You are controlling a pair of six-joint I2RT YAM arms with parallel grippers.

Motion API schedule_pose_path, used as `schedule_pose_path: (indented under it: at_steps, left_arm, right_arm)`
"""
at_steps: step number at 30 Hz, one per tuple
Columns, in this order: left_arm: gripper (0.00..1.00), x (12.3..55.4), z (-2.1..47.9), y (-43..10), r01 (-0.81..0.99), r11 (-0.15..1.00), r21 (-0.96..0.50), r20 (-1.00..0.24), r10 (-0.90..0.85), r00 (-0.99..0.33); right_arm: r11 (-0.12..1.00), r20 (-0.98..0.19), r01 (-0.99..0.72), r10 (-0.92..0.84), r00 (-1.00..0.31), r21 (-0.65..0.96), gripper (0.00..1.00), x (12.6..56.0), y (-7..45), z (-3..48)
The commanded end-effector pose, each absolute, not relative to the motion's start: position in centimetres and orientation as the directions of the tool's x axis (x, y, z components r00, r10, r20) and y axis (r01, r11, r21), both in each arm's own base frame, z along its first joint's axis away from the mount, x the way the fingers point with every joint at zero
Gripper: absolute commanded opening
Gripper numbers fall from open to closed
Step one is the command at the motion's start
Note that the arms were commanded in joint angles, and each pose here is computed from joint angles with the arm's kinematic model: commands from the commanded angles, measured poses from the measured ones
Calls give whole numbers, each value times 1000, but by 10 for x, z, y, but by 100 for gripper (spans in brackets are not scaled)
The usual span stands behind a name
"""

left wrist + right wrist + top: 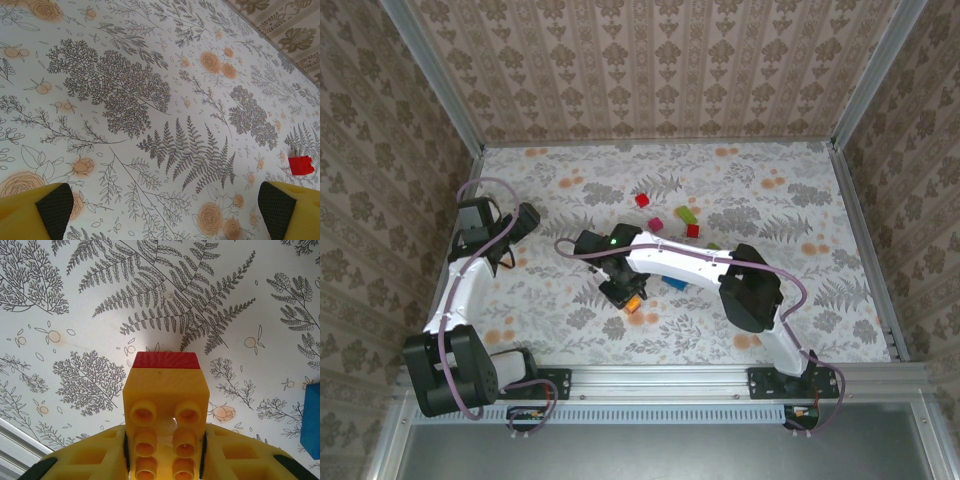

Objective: Assemble a carrot with lego

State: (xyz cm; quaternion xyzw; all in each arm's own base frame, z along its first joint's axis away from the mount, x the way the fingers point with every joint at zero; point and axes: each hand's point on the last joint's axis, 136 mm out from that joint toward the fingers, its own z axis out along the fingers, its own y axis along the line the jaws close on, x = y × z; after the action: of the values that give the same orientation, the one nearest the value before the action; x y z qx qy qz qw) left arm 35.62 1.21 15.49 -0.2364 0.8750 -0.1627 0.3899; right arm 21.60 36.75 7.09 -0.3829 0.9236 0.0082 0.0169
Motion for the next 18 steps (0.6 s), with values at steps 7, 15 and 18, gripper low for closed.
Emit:
schedule_pose_path:
  at_steps: [7, 15, 18]
  left_arm:
    - [99, 360, 170, 8, -256, 837, -484, -626, -536, -567]
    - [99, 360, 170, 8, -255, 837, -484, -626, -535, -567]
    - [99, 360, 169, 8, -255, 837, -485, -624, -535, -570]
  right_arm:
    - [694, 273, -720, -692, -668, -4, 34, 184, 324, -28]
    - [726, 75, -684, -680, -729, -66, 35, 221, 325, 45]
    - [741, 16, -667, -668, -744, -79, 35, 231, 321, 67]
